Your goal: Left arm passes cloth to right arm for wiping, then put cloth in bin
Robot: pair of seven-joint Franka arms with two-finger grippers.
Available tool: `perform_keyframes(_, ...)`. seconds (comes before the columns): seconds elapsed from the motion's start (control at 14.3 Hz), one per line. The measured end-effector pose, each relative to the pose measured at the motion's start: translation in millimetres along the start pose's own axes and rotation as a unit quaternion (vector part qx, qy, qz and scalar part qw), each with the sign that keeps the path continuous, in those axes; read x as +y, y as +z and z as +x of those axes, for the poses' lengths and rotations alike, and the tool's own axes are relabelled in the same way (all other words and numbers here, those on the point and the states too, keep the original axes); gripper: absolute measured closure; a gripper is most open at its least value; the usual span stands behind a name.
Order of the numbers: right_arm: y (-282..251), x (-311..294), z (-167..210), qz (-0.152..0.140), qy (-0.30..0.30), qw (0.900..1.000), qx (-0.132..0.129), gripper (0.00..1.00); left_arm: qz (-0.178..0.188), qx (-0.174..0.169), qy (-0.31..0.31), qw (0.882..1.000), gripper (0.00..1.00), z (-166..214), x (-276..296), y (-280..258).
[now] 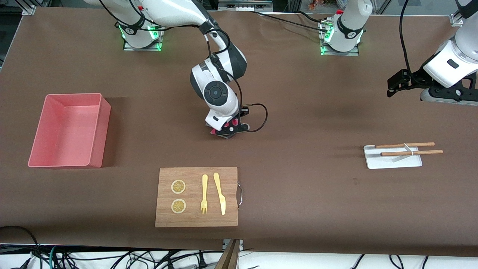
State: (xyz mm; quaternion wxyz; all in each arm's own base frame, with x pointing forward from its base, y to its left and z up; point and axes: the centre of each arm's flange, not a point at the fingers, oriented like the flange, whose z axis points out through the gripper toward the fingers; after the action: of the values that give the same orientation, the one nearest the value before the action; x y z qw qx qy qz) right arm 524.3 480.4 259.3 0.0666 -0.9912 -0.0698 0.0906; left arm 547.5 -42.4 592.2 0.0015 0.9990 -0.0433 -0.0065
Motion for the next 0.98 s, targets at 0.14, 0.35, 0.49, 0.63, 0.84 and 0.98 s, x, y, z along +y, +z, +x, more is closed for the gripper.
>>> perform_keyframes(0.14, 1, 36, 17, -0.004, -0.011, 1.0, -0.011, 0.98, 0.0, 0.0, 0.008, 1.0, 0.0, 0, 0, 1)
perform_keyframes(0.35, 12, 114, 42, -0.01, -0.029, 0.999, -0.032, 0.98, 0.0, -0.002, 0.006, 1.0, 0.0, 2, -4, 3)
perform_keyframes(0.49, 16, 163, 51, -0.023, -0.05, 0.998, -0.038, 0.98, 0.0, -0.003, 0.002, 1.0, 0.0, 3, -8, 4)
perform_keyframes(0.63, 13, 202, 57, -0.037, -0.078, 0.996, -0.04, 0.98, 0.0, -0.004, 0.002, 1.0, 0.0, 5, -8, 6)
perform_keyframes(0.84, 7, 259, 62, -0.062, -0.12, 0.99, -0.045, 0.98, 0.0, -0.004, 0.002, 1.0, 0.0, 5, -8, 6)
perform_keyframes(0.98, 1, 299, 63, -0.073, -0.152, 0.984, -0.051, 0.98, 0.0, -0.004, 0.002, 1.0, 0.0, 5, -8, 6)
